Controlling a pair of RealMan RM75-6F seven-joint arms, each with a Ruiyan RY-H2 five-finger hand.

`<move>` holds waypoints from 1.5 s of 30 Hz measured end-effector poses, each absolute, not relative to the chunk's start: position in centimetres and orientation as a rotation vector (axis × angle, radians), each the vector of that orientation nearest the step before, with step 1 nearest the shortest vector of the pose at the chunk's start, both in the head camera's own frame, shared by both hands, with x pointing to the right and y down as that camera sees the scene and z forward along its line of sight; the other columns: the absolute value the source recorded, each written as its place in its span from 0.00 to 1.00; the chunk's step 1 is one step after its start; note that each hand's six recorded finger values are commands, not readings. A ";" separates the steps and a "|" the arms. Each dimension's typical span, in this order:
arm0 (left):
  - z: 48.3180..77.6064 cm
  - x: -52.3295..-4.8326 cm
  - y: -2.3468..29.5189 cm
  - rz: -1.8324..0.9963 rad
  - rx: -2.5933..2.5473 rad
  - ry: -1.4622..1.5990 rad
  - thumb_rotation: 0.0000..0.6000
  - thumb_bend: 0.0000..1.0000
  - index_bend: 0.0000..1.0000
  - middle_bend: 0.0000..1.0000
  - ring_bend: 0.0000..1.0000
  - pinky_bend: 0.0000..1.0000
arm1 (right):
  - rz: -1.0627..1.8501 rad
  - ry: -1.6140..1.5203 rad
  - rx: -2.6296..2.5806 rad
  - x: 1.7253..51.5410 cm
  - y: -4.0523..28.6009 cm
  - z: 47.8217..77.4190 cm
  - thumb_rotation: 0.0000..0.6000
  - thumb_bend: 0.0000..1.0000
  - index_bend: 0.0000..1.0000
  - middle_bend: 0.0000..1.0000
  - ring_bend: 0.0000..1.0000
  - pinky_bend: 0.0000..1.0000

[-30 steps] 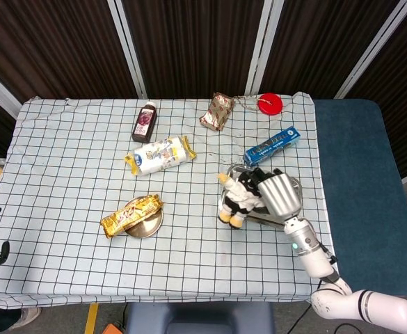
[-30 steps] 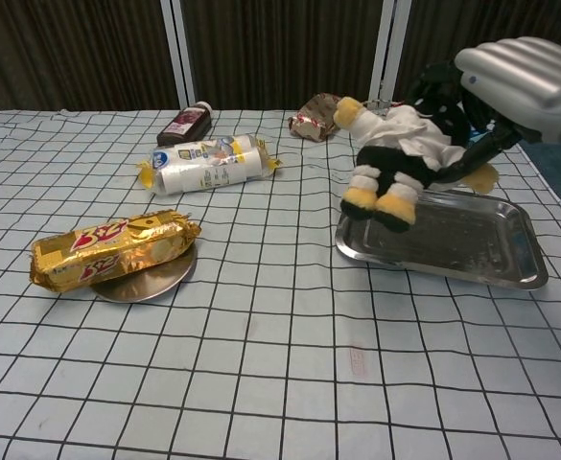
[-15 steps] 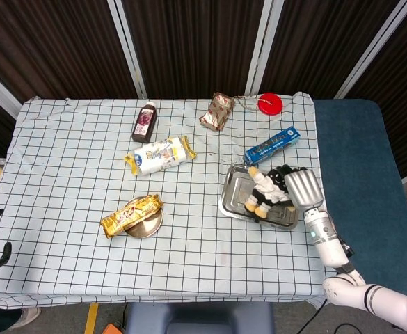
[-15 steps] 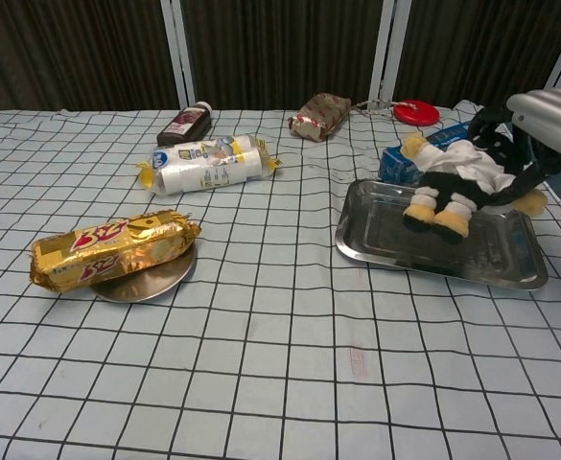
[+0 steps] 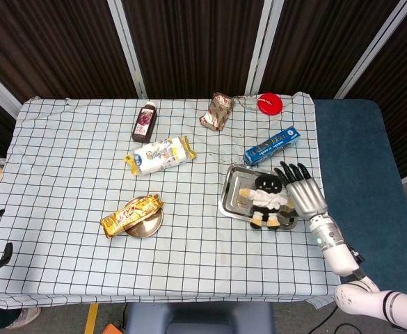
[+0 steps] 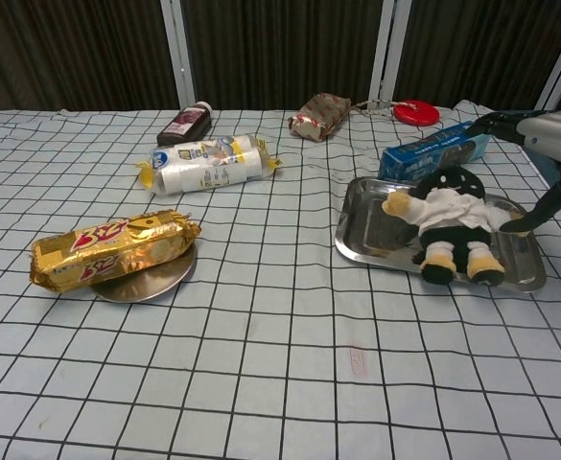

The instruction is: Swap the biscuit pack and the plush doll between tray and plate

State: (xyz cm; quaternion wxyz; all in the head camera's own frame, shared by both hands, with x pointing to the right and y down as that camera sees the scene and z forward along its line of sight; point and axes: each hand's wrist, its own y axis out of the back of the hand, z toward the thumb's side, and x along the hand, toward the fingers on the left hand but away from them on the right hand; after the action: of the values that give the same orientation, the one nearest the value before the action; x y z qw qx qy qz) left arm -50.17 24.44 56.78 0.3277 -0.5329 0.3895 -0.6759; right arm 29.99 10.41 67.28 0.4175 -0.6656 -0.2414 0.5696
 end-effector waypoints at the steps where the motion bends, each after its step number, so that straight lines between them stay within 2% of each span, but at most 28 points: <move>1: 56.8 -50.2 24.4 -1.770 -1.396 1.020 1.00 0.45 0.10 0.09 0.05 0.22 | 1.425 -0.610 -1.668 30.0 10.5 67.1 1.00 0.06 0.00 0.00 0.00 0.03; 8: 56.7 -50.0 24.5 -1.760 -1.396 1.017 1.00 0.45 0.11 0.09 0.05 0.22 | 1.362 -0.740 -1.626 30.8 10.8 64.2 1.00 0.06 0.00 0.00 0.00 0.02; 18: 56.4 -49.5 24.5 -1.736 -1.392 0.992 1.00 0.46 0.10 0.09 0.05 0.22 | 1.227 -1.047 -1.501 35.1 13.1 55.0 1.00 0.06 0.00 0.00 0.00 0.02; 23: 56.4 -49.1 24.6 -1.724 -1.394 0.976 1.00 0.46 0.11 0.09 0.05 0.22 | 1.284 -1.136 -1.363 38.6 15.1 52.4 1.00 0.06 0.00 0.00 0.00 0.03; 26: 56.5 -48.8 24.6 -1.716 -1.399 0.971 1.00 0.46 0.10 0.09 0.05 0.22 | 1.357 -1.148 -1.275 40.6 16.2 52.4 1.00 0.06 0.00 0.00 0.00 0.04; 36: 56.6 -48.4 24.7 -1.706 -1.389 0.959 1.00 0.46 0.10 0.10 0.05 0.22 | 1.474 -1.224 -1.200 46.4 18.3 54.8 1.00 0.06 0.00 0.00 0.00 0.04; 45: 56.8 -48.5 24.7 -1.709 -1.393 0.964 1.00 0.46 0.11 0.10 0.05 0.22 | 1.512 -1.235 -1.372 47.0 18.3 57.9 1.00 0.06 0.00 0.00 0.00 0.04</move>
State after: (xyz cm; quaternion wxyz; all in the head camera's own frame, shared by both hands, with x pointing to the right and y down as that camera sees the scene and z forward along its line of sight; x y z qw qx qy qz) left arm -48.46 24.73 56.83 0.3594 -0.5403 0.3740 -0.6626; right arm 46.97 18.30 57.86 0.3689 -0.5344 -0.4809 0.5891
